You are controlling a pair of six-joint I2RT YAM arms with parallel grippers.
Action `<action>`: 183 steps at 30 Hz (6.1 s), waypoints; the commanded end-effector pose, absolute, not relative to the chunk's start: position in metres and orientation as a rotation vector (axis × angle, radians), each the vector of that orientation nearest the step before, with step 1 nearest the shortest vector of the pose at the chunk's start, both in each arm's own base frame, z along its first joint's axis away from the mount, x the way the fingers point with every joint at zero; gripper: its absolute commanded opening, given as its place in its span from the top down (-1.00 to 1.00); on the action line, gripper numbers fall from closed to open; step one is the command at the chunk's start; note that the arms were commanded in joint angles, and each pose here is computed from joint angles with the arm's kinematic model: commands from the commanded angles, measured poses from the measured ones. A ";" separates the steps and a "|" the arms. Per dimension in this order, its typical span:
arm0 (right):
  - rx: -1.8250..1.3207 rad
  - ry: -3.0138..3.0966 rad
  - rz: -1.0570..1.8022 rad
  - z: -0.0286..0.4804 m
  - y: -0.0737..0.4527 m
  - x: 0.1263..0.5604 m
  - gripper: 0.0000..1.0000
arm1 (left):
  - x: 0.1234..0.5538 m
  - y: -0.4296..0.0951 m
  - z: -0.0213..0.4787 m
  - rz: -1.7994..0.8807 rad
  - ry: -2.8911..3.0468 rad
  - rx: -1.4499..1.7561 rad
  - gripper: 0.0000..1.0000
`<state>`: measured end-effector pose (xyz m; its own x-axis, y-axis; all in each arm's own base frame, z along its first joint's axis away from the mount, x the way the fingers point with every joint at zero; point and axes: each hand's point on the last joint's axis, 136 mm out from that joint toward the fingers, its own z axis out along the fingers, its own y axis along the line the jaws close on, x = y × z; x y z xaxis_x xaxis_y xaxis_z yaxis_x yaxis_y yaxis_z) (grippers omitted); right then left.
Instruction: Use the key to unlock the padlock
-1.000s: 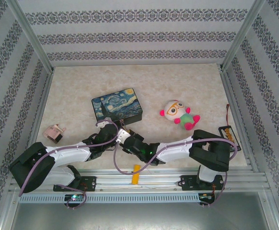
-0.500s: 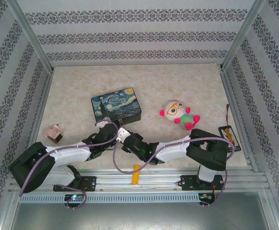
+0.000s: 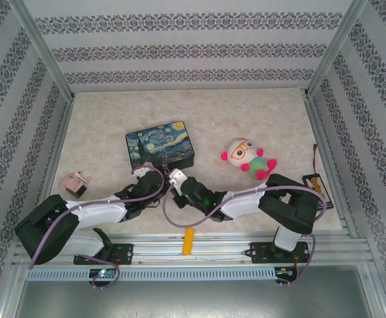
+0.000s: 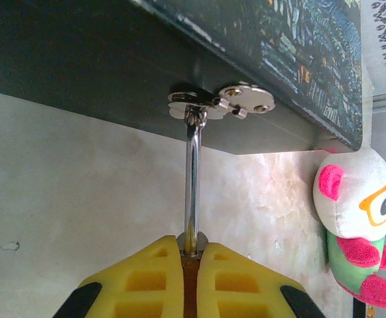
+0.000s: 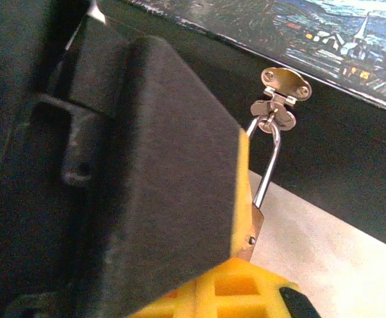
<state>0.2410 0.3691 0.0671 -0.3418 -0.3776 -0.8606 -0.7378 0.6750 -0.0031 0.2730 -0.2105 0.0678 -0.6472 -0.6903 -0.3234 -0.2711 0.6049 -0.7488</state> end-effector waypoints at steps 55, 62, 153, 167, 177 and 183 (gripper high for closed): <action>-0.753 2.103 0.659 0.064 0.351 0.235 0.29 | 0.270 -0.234 0.083 -1.052 2.245 -0.726 0.91; -0.769 2.106 0.654 0.061 0.357 0.238 0.19 | 0.271 -0.235 0.083 -1.057 2.245 -0.724 0.91; -0.059 2.313 1.094 0.047 0.290 0.298 0.35 | 0.281 -0.152 0.153 -0.673 2.008 -0.662 -0.99; -0.145 2.341 0.922 0.068 0.278 0.313 0.19 | 0.280 -0.133 0.164 -0.571 2.003 -0.607 -0.99; -0.319 2.377 0.865 0.075 0.291 0.333 0.22 | 0.296 -0.105 0.179 -0.220 2.138 -0.425 -0.99; -0.365 2.403 0.888 0.067 0.300 0.341 0.25 | 0.306 -0.099 0.157 -0.236 2.224 -0.438 -0.99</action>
